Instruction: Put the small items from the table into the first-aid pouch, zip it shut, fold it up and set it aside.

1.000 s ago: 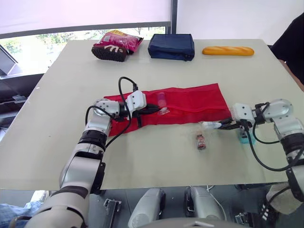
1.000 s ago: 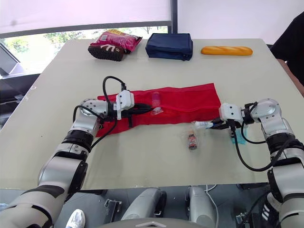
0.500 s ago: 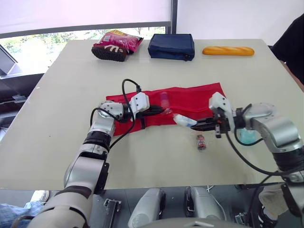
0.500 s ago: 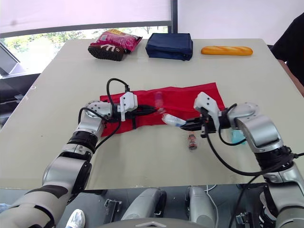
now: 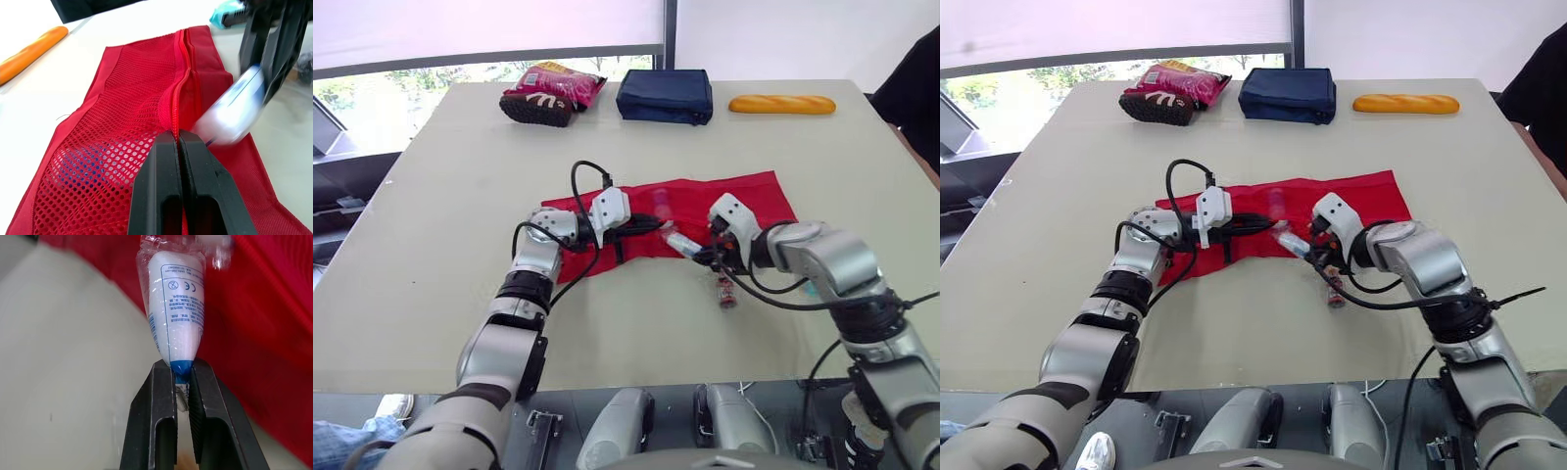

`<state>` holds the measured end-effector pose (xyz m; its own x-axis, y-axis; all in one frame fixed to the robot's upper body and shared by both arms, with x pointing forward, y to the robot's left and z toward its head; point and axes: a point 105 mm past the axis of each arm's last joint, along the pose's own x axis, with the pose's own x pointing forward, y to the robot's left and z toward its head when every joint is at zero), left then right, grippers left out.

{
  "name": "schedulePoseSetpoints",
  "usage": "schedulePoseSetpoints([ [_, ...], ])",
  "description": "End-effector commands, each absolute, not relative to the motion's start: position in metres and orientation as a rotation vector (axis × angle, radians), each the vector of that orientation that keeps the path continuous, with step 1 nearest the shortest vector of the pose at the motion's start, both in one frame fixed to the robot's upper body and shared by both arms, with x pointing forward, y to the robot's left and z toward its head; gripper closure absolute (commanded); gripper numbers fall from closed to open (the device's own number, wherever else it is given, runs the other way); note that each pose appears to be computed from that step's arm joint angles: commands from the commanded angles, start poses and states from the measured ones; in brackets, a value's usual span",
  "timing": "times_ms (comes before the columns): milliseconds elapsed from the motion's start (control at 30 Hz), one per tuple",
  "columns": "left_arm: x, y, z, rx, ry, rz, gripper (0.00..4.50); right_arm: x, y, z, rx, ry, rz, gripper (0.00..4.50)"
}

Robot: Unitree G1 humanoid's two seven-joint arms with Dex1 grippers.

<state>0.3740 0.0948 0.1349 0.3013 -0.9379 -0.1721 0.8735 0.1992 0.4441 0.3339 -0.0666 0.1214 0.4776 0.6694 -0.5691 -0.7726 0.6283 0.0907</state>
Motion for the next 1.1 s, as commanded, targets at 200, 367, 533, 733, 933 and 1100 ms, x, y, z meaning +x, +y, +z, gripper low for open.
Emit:
schedulePoseSetpoints([
  [200, 0.369, 0.069, 0.143, 0.527, -0.209, -1.327, 4.5, 0.361, -0.069, 0.149, -0.008, 0.531, 0.646, 4.47],
  [367, 0.366, 0.06, 0.139, 0.527, -0.207, -1.35, 4.5, 0.362, -0.066, 0.154, 0.058, 0.531, 0.595, 4.47],
  [533, 0.37, 0.064, 0.14, 0.525, -0.199, -1.324, 4.5, 0.355, -0.07, 0.157, 0.05, 0.54, 0.599, 4.47],
  [733, 0.367, 0.06, 0.14, 0.513, -0.21, -1.337, 4.5, 0.353, -0.071, 0.149, 0.09, 0.554, 0.555, 4.47],
  [933, 0.365, 0.052, 0.141, 0.492, -0.222, -1.343, 4.5, 0.37, -0.06, 0.147, 0.18, 0.483, 0.461, 4.47],
  [1100, 0.364, 0.051, 0.14, 0.484, -0.221, -1.343, 4.5, 0.379, -0.05, 0.146, 0.219, 0.433, 0.423, 4.47],
])
